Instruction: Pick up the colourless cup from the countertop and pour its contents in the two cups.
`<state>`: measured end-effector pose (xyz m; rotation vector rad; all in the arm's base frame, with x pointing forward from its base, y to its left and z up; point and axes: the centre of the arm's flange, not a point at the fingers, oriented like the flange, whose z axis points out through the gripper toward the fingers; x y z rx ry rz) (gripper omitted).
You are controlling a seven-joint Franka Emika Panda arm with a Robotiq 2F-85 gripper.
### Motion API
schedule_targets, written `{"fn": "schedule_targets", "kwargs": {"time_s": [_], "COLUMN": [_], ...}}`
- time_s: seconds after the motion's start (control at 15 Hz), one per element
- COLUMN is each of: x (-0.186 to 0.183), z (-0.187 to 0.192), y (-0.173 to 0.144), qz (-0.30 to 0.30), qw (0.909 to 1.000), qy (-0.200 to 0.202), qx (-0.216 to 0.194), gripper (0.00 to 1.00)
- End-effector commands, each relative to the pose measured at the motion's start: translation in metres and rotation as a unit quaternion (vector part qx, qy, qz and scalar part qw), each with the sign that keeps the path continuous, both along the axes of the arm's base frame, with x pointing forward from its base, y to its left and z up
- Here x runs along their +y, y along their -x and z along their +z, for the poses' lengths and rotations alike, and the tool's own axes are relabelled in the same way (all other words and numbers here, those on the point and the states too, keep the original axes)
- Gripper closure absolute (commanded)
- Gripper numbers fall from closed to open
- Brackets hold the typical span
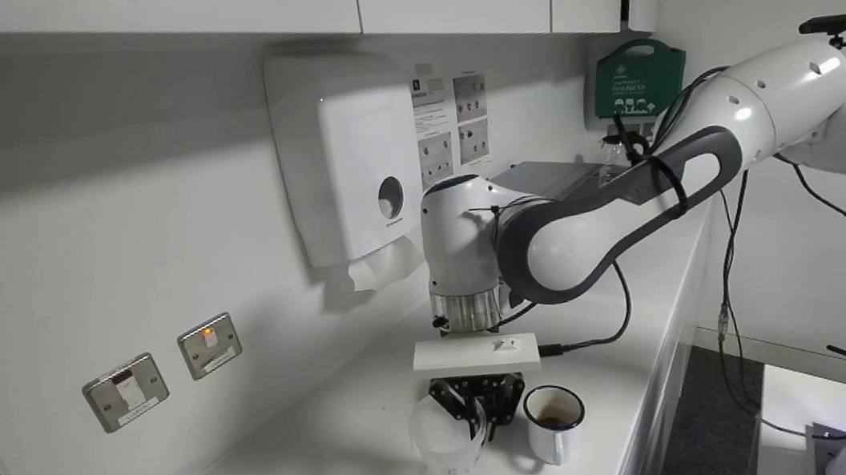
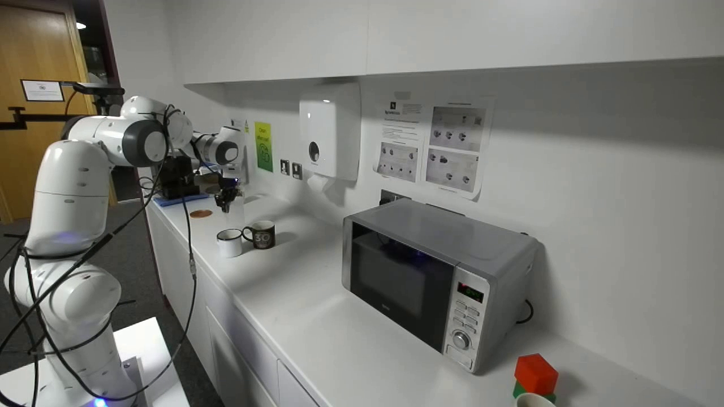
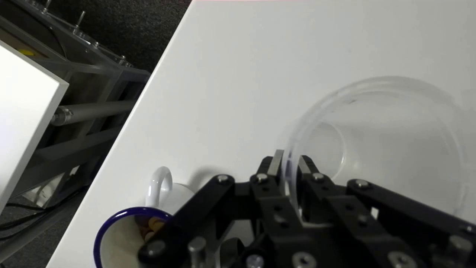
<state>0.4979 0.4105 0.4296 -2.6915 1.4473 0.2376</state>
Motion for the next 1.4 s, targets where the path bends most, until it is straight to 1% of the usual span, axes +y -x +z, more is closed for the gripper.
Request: {"fn": "schedule_targets", "kwargs": {"time_s": [0.0,0.47,0.8,0.87,0.93,1.33], "x": [-0.015,-0.018,-0.021,-0.022,-0.023,-0.027], "z": [-0.006,-0.022,-0.032,-0.031,-0.031,-0.028], "y": [0.003,-0.003,-0.007,-0.008,-0.008,-0.003], "qz": [0.012,0.028,0.034,0.034,0.031,0.023], "qw": [0.9995,0.9982,0.9979,0.9979,0.9981,0.9986], "qy": [-0.029,-0.051,-0.052,-0.051,-0.05,-0.043], "qx": [0.001,0.013,0.019,0.02,0.02,0.022], "gripper": [0.98,0.98,0.98,0.76,0.66,0.23]}}
